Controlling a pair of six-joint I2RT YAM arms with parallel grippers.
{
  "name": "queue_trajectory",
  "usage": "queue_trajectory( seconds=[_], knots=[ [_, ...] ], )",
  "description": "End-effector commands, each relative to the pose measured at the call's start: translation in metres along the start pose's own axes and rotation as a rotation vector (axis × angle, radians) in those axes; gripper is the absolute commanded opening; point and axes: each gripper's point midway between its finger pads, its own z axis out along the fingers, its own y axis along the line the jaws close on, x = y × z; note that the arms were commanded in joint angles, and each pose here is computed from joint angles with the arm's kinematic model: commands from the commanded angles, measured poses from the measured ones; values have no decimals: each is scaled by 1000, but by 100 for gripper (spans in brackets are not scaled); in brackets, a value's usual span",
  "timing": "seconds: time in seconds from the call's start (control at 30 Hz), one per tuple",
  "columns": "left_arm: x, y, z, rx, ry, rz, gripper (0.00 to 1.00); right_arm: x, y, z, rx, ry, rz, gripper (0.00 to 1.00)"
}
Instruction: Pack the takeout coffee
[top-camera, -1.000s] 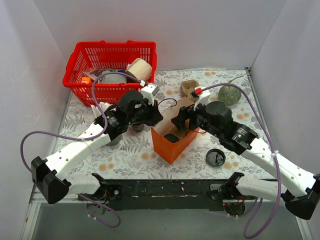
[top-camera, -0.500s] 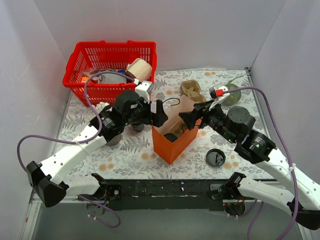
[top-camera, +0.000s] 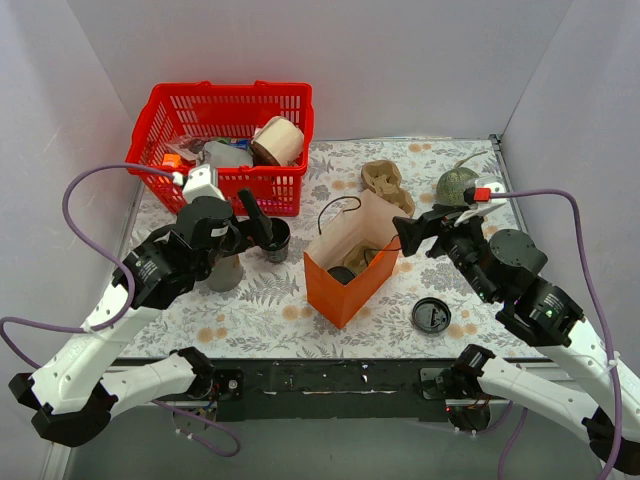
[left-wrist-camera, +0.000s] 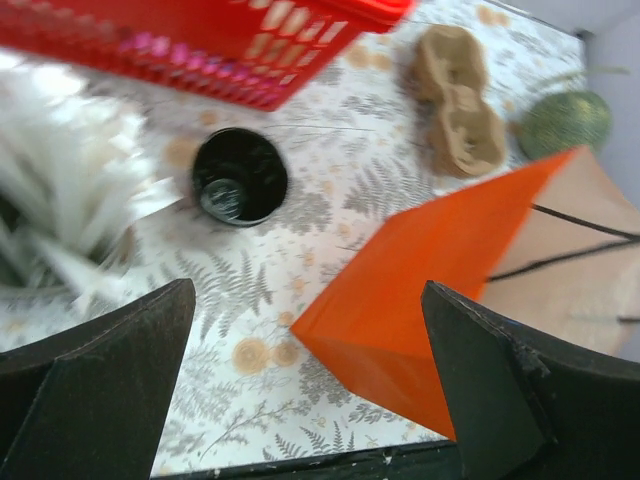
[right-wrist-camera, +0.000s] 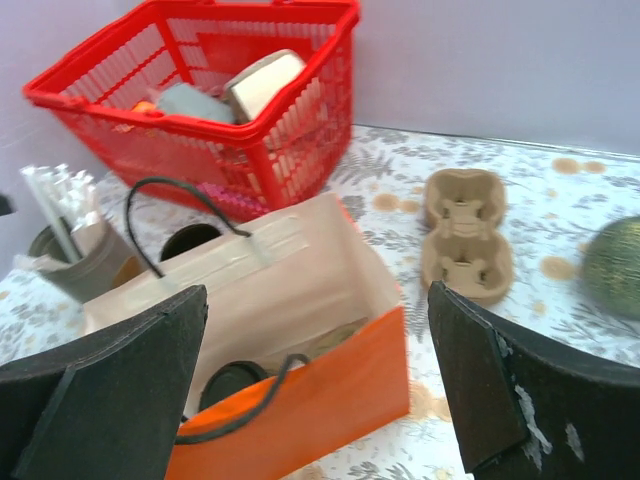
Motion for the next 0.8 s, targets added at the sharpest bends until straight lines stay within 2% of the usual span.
queue_trajectory(
  seconds=[0.0, 0.13, 0.27, 0.43, 0.5, 0.7, 0.77],
  knots=[
    [18, 75, -18, -352, -12, -124, 98, -8, -43, -14, 215, -19, -42, 98],
    [29, 97, -21, -432, -36, -194, 98, 1, -56, -16, 291, 26, -83, 98],
    [35, 115, -19, -515, -42, -215, 86, 3, -57, -14, 296, 44, -107, 98],
    [34, 147, -6, -647, -36, -203, 82, 8, -60, -15, 306, 68, -122, 98],
    [31, 149, 7, -612, -8, -207, 75, 11, -60, -15, 308, 75, -124, 98],
    [31, 145, 22, -538, 20, -216, 70, 12, -65, -19, 331, 83, -128, 98],
    [36, 150, 24, -556, 33, -214, 65, 13, -66, -20, 336, 83, -128, 98]
  ],
)
